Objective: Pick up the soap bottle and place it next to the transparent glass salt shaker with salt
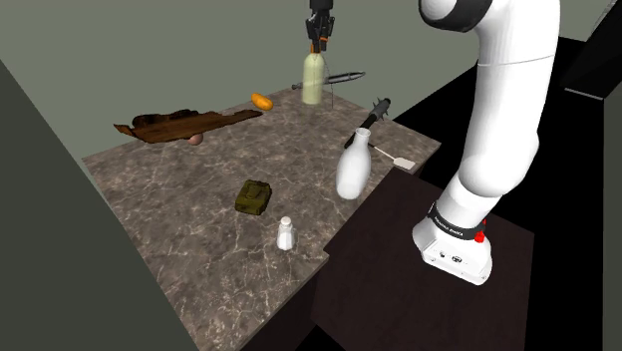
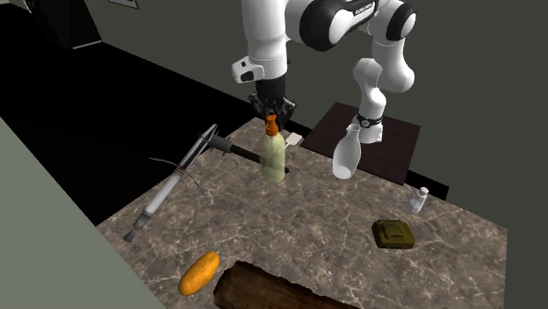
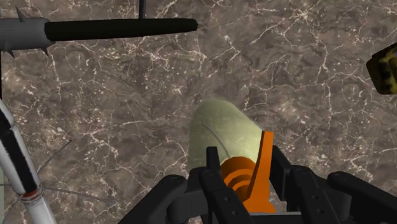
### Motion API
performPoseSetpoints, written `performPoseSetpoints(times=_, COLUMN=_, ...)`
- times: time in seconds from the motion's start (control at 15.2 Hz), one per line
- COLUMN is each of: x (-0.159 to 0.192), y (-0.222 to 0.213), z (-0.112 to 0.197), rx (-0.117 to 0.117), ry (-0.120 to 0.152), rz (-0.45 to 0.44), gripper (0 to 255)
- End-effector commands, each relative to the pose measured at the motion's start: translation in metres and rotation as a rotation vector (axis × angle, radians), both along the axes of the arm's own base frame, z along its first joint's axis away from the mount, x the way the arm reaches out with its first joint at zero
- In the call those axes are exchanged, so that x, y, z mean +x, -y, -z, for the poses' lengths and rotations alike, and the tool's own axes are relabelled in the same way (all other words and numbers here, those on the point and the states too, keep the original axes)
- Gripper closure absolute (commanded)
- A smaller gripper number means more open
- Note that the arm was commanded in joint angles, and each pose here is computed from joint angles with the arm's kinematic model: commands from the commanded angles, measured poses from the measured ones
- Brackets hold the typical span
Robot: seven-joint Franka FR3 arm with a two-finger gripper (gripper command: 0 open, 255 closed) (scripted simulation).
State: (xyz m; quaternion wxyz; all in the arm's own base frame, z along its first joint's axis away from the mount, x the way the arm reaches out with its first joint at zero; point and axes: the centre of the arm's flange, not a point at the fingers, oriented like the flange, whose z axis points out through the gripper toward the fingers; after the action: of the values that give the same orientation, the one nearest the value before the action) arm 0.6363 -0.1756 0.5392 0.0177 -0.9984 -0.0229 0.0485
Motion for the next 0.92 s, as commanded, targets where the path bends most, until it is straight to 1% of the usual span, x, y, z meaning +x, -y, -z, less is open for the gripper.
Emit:
performPoseSetpoints(times=0.0, x=-0.013, y=-0.019, z=-0.006, rx=0.000, ry=0.000, rz=0.000, gripper=255)
performPoseSetpoints(times=0.86, x=-0.105, y=-0.159, z=-0.040, rx=0.000, ry=0.000, rz=0.000, gripper=255)
